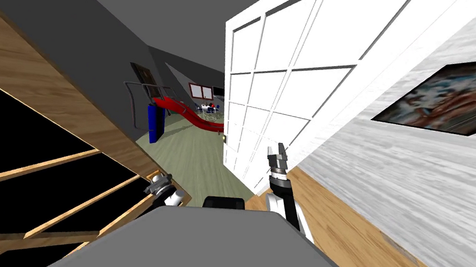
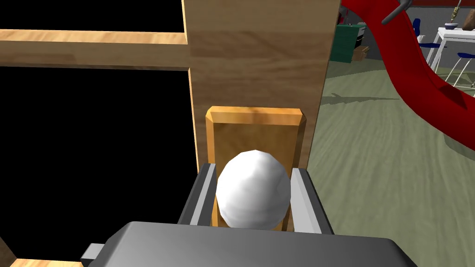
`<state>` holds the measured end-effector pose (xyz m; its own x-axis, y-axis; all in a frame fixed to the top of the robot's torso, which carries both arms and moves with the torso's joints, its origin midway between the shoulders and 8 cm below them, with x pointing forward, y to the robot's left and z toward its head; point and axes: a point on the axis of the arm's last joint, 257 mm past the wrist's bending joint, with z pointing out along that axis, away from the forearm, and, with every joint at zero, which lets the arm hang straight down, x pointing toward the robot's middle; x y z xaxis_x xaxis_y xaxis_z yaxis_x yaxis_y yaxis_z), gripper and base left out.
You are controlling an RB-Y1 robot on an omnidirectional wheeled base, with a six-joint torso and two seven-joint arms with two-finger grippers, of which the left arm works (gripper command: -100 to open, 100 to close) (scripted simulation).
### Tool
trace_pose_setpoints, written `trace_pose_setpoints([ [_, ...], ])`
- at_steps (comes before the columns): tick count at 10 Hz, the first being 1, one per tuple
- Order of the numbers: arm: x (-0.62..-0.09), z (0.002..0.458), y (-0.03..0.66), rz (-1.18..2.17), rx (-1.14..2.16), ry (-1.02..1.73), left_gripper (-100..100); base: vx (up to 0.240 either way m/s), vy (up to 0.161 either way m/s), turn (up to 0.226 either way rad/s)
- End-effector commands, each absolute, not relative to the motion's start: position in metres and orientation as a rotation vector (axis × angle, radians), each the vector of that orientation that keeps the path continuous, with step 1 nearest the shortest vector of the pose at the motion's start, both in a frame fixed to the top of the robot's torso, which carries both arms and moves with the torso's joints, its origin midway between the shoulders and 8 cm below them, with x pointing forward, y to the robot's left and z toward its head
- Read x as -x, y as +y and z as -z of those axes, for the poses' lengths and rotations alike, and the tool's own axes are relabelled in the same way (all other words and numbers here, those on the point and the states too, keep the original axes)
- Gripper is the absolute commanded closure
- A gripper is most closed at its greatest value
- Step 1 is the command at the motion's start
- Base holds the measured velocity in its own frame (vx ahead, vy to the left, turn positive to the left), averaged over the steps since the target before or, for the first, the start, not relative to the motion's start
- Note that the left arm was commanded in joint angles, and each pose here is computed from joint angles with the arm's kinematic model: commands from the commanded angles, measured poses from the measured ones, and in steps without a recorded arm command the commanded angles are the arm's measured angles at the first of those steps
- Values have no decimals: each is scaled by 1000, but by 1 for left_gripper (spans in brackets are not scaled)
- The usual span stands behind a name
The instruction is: Push the door open
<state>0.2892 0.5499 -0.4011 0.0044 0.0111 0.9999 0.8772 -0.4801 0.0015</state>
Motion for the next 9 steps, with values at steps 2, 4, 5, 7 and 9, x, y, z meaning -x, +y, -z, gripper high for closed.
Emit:
trace_pose_setpoints([
  [2, -281, 394, 560, 1535, 1516, -962, 100, 101, 145, -37],
  [4, -269, 394, 564, 1491, 1469, -1001, 100, 122, 173, -38],
  [5, -263, 394, 566, 1467, 1447, -1021, 100, 92, 198, -59],
  [7, -252, 396, 566, 1424, 1413, -1055, 100, 156, 208, -33],
  [9, -248, 399, 564, 1411, 1412, -1067, 100, 89, 136, -17],
])
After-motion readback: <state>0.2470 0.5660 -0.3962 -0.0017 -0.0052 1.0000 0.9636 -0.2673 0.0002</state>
